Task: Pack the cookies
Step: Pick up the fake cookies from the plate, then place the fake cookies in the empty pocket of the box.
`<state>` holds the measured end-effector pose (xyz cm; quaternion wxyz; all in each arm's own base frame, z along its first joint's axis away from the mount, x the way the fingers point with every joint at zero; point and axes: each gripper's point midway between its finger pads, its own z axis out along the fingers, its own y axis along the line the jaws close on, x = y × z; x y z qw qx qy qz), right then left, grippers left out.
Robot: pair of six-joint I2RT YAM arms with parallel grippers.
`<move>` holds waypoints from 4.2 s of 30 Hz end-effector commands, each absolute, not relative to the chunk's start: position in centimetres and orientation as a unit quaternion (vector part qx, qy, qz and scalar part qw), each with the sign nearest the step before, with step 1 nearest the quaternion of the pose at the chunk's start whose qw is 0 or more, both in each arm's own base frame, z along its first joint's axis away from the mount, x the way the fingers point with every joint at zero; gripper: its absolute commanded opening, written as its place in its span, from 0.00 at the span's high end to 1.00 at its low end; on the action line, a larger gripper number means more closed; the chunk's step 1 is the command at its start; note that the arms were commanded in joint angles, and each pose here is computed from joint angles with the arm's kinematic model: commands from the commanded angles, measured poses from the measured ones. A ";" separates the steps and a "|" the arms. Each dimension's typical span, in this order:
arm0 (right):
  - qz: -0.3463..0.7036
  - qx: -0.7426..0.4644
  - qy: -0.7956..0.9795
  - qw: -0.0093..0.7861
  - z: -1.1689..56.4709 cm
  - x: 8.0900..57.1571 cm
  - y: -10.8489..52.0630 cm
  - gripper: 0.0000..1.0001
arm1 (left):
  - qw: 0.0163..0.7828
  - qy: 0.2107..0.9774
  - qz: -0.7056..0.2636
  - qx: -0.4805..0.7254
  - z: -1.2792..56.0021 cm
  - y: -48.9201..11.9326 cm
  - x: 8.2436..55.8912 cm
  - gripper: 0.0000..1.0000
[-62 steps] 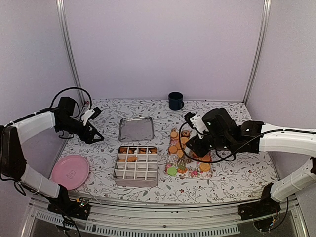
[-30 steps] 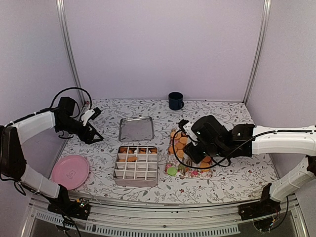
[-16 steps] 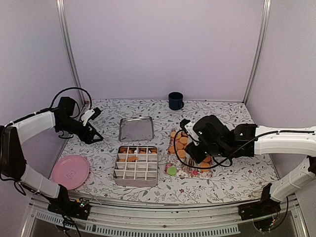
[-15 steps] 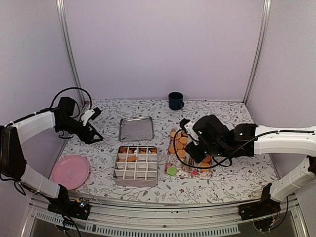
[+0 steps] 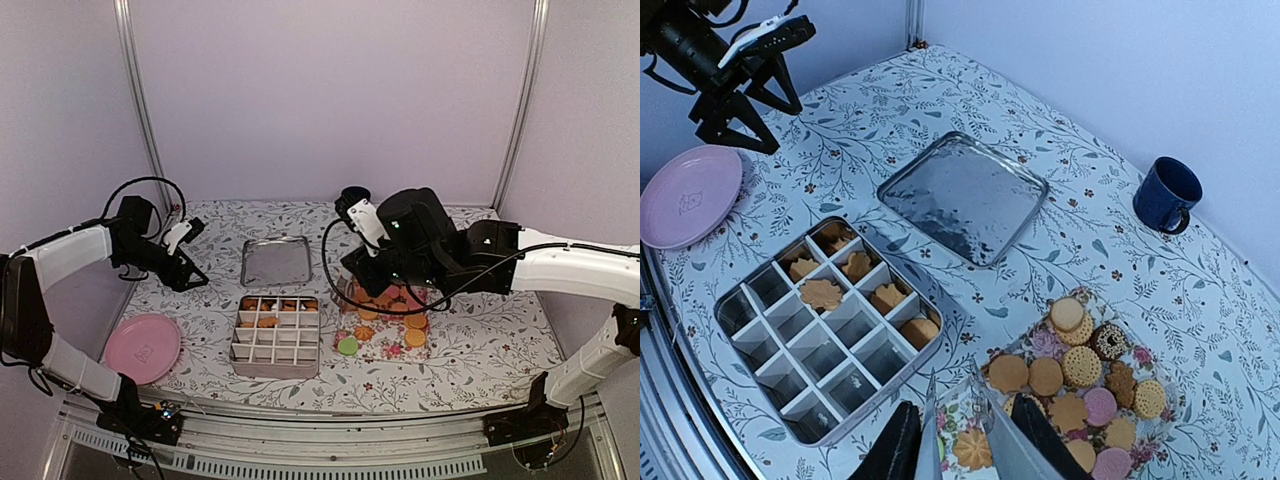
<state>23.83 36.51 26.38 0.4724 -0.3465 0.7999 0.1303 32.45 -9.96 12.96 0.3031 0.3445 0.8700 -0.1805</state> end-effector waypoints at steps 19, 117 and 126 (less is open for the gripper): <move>0.075 -0.312 0.827 0.462 19.5 25.1 34.9 0.73 | 0.322 0.862 -0.172 0.351 13.8 -9.7 32.2 0.19; 0.262 -0.368 0.748 0.486 29.6 24.6 47.8 0.97 | 0.305 0.868 -0.172 0.353 12.4 -9.6 31.7 0.20; 0.262 -0.384 0.752 0.467 26.4 25.0 49.9 0.91 | 0.309 0.865 -0.172 0.355 12.7 -9.6 31.7 0.20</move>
